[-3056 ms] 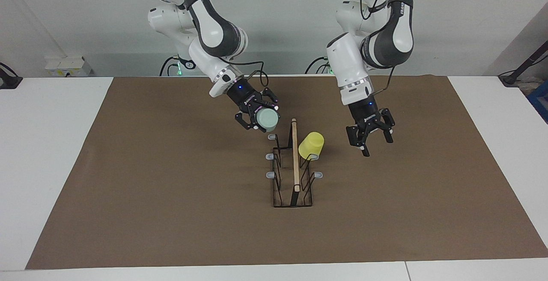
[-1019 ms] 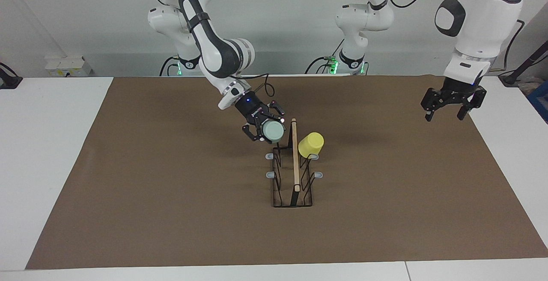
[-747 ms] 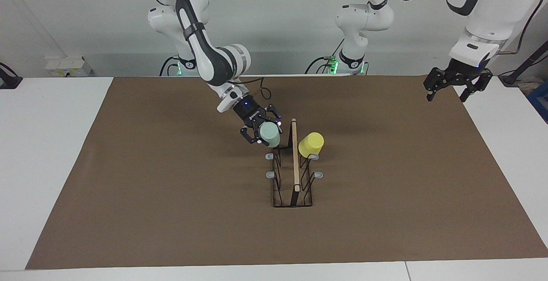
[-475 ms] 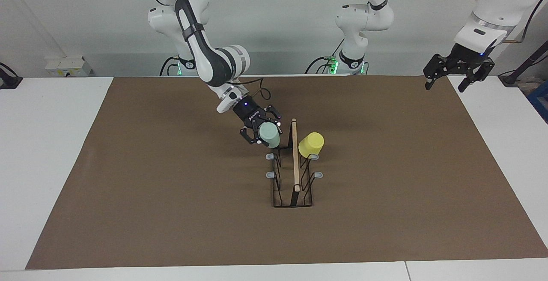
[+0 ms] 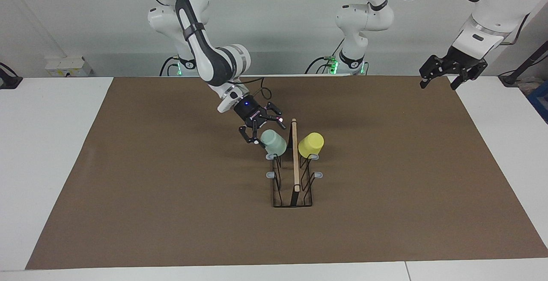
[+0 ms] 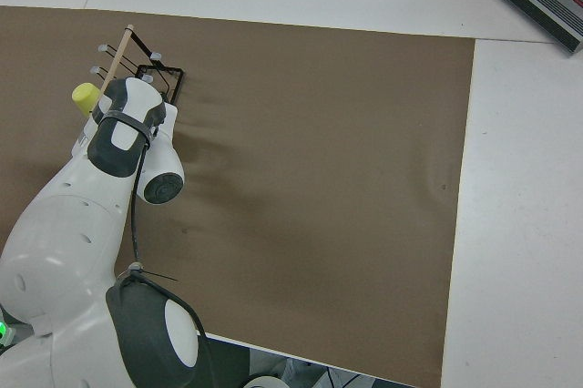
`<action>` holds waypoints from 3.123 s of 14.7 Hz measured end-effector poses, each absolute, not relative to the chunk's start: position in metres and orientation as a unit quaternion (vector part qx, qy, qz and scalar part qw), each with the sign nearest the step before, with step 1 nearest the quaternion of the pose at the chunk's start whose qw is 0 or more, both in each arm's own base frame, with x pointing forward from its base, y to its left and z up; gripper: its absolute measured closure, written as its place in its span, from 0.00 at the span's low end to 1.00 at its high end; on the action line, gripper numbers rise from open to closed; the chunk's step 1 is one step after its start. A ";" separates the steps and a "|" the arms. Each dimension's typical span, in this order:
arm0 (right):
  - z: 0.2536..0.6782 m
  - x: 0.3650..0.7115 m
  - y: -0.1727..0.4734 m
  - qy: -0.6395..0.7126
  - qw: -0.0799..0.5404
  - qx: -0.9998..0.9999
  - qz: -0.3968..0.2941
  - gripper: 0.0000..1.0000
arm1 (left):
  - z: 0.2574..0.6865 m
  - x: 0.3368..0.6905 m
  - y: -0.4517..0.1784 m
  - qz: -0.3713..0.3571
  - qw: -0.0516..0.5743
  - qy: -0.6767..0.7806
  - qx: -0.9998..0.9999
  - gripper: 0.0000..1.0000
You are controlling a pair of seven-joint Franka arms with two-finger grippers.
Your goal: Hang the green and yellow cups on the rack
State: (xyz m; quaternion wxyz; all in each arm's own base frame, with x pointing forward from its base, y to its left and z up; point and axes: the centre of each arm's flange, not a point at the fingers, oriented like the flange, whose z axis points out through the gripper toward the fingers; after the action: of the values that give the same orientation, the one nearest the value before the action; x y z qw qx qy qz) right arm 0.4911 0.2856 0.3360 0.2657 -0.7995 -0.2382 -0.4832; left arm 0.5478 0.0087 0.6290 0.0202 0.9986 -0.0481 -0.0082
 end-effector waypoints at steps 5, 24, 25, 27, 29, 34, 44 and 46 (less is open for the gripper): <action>0.381 0.498 0.286 -0.225 0.209 -0.826 -0.472 0.00 | 0.628 0.547 0.011 -0.004 0.013 -0.045 0.999 0.00; 0.459 0.589 0.158 -0.403 0.025 -0.730 -0.551 0.00 | 0.627 0.546 0.012 -0.003 0.012 -0.044 0.999 0.00; 0.460 0.595 0.146 -0.416 0.018 -0.722 -0.553 0.00 | 0.627 0.546 0.012 -0.003 0.012 -0.044 0.999 0.00; 0.461 0.607 0.121 -0.453 0.006 -0.700 -0.552 0.00 | 0.627 0.546 0.012 -0.003 0.012 -0.044 0.999 0.00; 0.465 0.618 0.095 -0.497 0.000 -0.673 -0.548 0.00 | 0.627 0.546 0.012 -0.003 0.012 -0.044 0.999 0.00; 0.479 0.633 0.015 -0.572 0.082 -0.670 -0.466 0.00 | 0.627 0.546 0.012 -0.003 0.012 -0.044 0.999 0.00; 0.518 0.626 0.011 -0.453 0.124 -0.845 -0.255 0.00 | 0.627 0.546 0.012 -0.003 0.012 -0.044 0.999 0.00; 0.519 0.622 0.009 -0.390 0.139 -0.882 -0.226 0.00 | 0.627 0.546 0.012 -0.003 0.012 -0.044 0.999 0.00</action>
State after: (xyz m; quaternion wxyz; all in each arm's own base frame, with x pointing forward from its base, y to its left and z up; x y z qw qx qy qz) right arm 0.6222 0.0094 0.5191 0.1388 -0.8818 -0.3902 -0.2258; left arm 0.5458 0.0123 0.6271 0.0122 0.9990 -0.0437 -0.0032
